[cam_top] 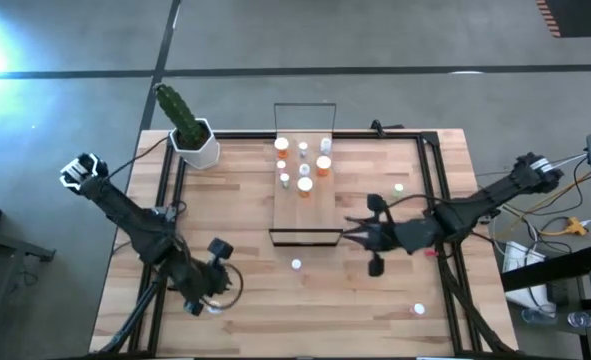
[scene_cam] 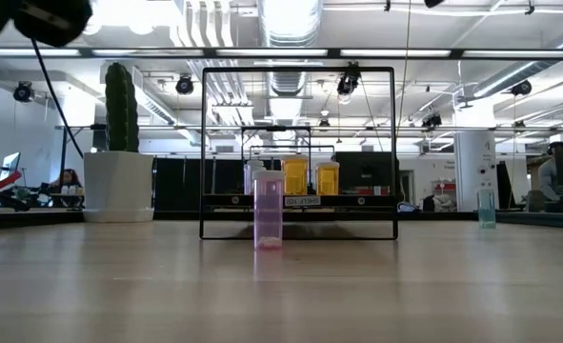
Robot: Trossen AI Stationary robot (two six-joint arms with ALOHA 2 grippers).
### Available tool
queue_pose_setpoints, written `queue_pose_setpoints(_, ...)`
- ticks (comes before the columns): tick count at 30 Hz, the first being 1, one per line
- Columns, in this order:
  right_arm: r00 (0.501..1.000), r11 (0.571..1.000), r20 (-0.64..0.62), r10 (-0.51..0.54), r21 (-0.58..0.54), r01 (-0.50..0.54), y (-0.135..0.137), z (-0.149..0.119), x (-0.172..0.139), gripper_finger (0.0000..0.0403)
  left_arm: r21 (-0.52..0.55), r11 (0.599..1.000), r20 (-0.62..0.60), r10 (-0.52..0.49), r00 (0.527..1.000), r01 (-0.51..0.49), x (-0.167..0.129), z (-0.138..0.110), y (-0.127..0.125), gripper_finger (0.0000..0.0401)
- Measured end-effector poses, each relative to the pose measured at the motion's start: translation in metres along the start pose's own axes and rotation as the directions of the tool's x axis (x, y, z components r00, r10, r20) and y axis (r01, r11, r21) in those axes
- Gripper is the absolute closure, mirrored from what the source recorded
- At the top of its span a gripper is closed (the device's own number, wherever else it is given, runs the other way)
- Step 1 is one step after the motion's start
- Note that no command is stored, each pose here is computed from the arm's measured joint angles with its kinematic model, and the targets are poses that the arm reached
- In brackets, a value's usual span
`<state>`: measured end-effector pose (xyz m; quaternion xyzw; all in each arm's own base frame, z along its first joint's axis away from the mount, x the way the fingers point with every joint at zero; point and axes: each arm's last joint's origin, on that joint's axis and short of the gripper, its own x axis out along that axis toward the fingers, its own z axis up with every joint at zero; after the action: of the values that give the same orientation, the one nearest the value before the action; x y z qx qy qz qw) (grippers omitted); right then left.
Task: Pick and place medicine bottles onto shelf by color
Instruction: Put the transparent pill bottle on the shelf
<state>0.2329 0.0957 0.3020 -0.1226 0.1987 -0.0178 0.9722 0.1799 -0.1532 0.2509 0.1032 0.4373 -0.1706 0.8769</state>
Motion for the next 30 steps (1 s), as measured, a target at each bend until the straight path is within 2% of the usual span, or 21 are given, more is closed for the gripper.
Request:
queue_pose_setpoints(4, 0.996, 1.000, 0.085, 0.029, -0.015, -0.028, 0.011, -0.024, -0.001, 0.0394, -0.040, 0.999, -0.098, -0.032, 0.995, 0.028, 0.004, 0.005, -0.021, 0.0311)
queue_pose_setpoints(9, 0.993, 0.999, 0.112, 0.029, -0.040, -0.025, 0.017, -0.045, 0.005, 0.0394, -0.116, 0.990, -0.216, -0.104, 0.971, 0.080, 0.021, 0.003, -0.043, 0.0247)
queue_pose_setpoints(13, 0.995, 0.999, 0.101, 0.029, -0.042, -0.024, 0.020, -0.052, 0.010, 0.0394, -0.106, 0.993, -0.274, -0.086, 0.958, 0.059, 0.039, 0.000, -0.053, 0.0207)
queue_pose_setpoints(17, 0.994, 0.999, 0.110, 0.028, -0.034, -0.025, 0.021, -0.051, 0.011, 0.0394, -0.090, 0.995, -0.325, -0.061, 0.944, 0.033, 0.052, -0.003, -0.056, 0.0184)
queue_pose_setpoints(24, 0.993, 0.999, 0.113, 0.028, -0.034, -0.024, 0.021, -0.051, 0.011, 0.0394, -0.090, 0.995, -0.385, -0.073, 0.920, 0.042, 0.060, -0.009, -0.058, 0.0184)
queue_pose_setpoints(27, 0.993, 0.999, 0.118, 0.028, -0.035, -0.024, 0.021, -0.050, 0.011, 0.0394, -0.080, 0.996, -0.381, -0.067, 0.922, 0.039, 0.060, -0.009, -0.058, 0.0210)
queue_pose_setpoints(30, 0.993, 0.999, 0.118, 0.028, -0.035, -0.024, 0.021, -0.050, 0.011, 0.0394, -0.047, 0.999, -0.363, -0.025, 0.931, 0.009, 0.060, -0.009, -0.057, 0.0255)
